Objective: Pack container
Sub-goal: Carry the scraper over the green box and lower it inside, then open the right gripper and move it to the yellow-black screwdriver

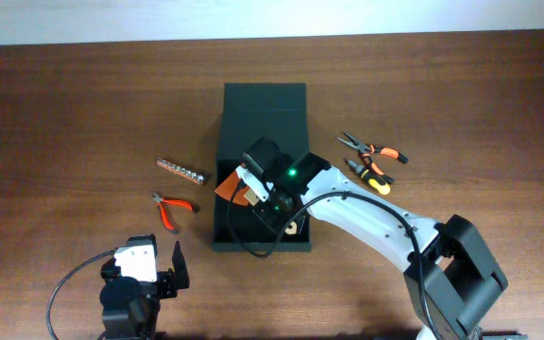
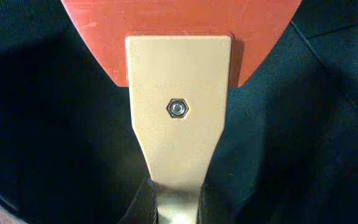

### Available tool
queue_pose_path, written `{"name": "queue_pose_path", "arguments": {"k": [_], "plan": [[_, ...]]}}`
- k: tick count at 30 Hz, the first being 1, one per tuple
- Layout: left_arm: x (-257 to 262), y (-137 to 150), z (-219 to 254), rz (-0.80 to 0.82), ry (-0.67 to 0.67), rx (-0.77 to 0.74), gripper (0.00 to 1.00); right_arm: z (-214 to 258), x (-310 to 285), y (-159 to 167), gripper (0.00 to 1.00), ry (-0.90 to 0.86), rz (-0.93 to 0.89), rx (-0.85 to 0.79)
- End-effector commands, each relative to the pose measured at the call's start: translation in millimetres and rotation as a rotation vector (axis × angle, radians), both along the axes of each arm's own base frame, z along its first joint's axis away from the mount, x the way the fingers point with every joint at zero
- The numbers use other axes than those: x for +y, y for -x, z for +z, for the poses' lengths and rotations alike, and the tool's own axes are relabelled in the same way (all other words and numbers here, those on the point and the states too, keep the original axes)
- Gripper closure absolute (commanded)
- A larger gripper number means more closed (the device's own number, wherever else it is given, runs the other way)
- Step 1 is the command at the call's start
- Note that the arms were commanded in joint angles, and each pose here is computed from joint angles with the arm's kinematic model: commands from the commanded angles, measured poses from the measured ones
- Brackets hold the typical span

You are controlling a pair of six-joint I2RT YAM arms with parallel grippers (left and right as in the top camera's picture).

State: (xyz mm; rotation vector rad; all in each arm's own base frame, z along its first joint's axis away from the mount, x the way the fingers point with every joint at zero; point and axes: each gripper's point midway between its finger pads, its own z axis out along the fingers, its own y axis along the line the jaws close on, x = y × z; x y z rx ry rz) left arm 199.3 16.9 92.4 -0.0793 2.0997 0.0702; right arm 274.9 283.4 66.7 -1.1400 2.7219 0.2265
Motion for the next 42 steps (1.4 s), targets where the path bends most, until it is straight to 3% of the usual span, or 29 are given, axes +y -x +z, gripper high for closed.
{"name": "queue_pose_path", "arguments": {"k": [1,8,14,17,21,26,28,35,42], "plan": [[1.1,-0.2,-0.4,0.01,0.007,-0.006,0.01,-2.8,-2.6,1.4,0.96,0.015,-0.085,0.027],[1.1,-0.2,-0.4,0.01,0.007,-0.006,0.01,-5.6,-16.6,7.6,0.95,0.078,-0.14,0.05],[1.1,-0.2,-0.4,0.01,0.007,-0.006,0.01,-5.5,-16.3,7.2,0.85,0.077,-0.14,0.048],[1.1,-0.2,-0.4,0.01,0.007,-0.006,0.01,-5.5,-16.4,7.1,0.7,0.078,-0.132,0.046],[1.1,-0.2,-0.4,0.01,0.007,-0.006,0.01,-5.2,-15.1,6.0,0.62,0.073,-0.13,0.042],[1.1,-0.2,-0.4,0.01,0.007,-0.006,0.01,-2.5,-10.9,1.7,0.25,0.052,-0.13,0.023],[1.1,-0.2,-0.4,0.01,0.007,-0.006,0.01,4.5,-8.2,-1.3,0.17,0.033,-0.13,0.006],[1.1,-0.2,-0.4,0.01,0.007,-0.006,0.01,88.0,-1.5,-16.3,0.14,-0.107,-0.135,-0.166],[1.1,-0.2,-0.4,0.01,0.007,-0.006,0.01,182.8,-77.7,-4.7,0.1,-0.111,-0.256,-0.395]]}}
